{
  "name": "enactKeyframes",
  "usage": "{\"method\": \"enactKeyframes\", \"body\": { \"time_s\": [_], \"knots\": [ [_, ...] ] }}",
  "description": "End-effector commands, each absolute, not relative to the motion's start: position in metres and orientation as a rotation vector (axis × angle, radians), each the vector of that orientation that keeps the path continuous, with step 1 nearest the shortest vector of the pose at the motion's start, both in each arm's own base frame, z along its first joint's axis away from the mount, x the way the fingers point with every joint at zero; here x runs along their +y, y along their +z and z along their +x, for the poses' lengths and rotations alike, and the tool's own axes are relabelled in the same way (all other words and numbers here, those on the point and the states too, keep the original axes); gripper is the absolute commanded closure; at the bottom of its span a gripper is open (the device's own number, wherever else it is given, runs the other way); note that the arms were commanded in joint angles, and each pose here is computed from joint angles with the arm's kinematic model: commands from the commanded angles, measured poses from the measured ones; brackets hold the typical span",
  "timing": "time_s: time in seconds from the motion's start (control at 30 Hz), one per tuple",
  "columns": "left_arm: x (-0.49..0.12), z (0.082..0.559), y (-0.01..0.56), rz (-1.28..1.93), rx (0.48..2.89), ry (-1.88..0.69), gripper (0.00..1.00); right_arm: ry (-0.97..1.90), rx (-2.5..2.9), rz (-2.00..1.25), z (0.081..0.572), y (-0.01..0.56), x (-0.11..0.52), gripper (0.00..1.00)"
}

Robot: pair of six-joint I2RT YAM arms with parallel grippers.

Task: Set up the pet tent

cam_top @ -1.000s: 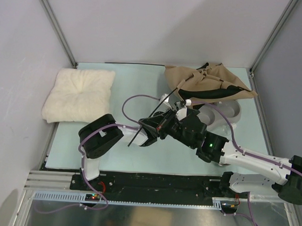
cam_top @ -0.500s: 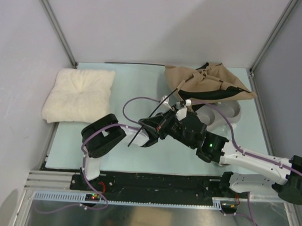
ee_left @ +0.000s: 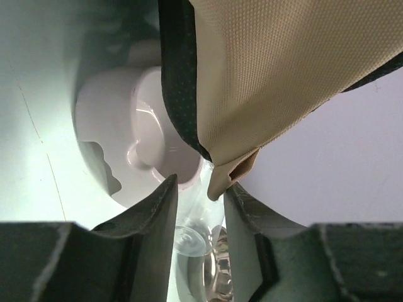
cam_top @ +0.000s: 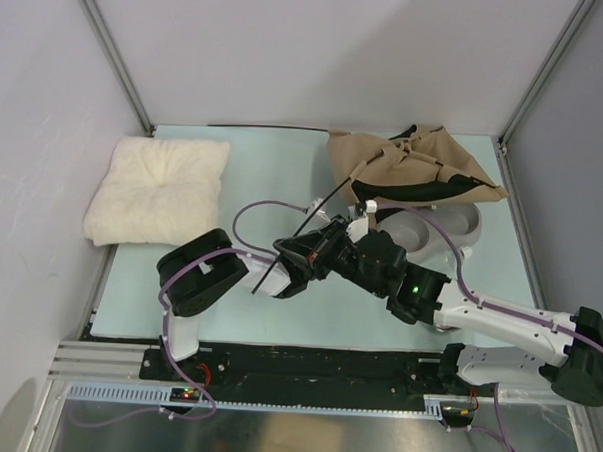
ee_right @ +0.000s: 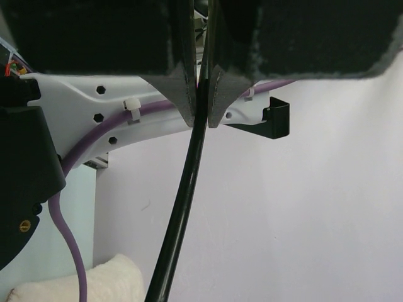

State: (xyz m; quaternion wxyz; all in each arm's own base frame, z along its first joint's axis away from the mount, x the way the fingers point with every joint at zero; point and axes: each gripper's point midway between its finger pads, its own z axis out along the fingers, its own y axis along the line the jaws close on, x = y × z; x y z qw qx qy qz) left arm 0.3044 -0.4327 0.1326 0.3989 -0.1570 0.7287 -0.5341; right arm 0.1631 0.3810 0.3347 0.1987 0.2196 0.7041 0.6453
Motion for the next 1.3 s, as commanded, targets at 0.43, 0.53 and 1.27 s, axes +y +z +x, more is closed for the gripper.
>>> {"method": "enactKeyframes", "body": {
  "time_s": [0.43, 0.53, 1.27],
  "knots": [
    [-0.426, 0.331, 0.180, -0.323, 1.711, -1.238, 0.48, 1.915, 1.859, 0.619, 0.166, 0.372, 0.386, 1.00],
    [-0.429, 0.332, 0.180, -0.317, 1.713, -1.247, 0.60, 1.917, 1.858, 0.620, 0.166, 0.372, 0.386, 1.00],
    [-0.434, 0.332, 0.160, -0.273, 1.778, -1.230, 0.61, 1.927, 1.856, 0.629, 0.170, 0.369, 0.392, 1.00]
  ]
}}
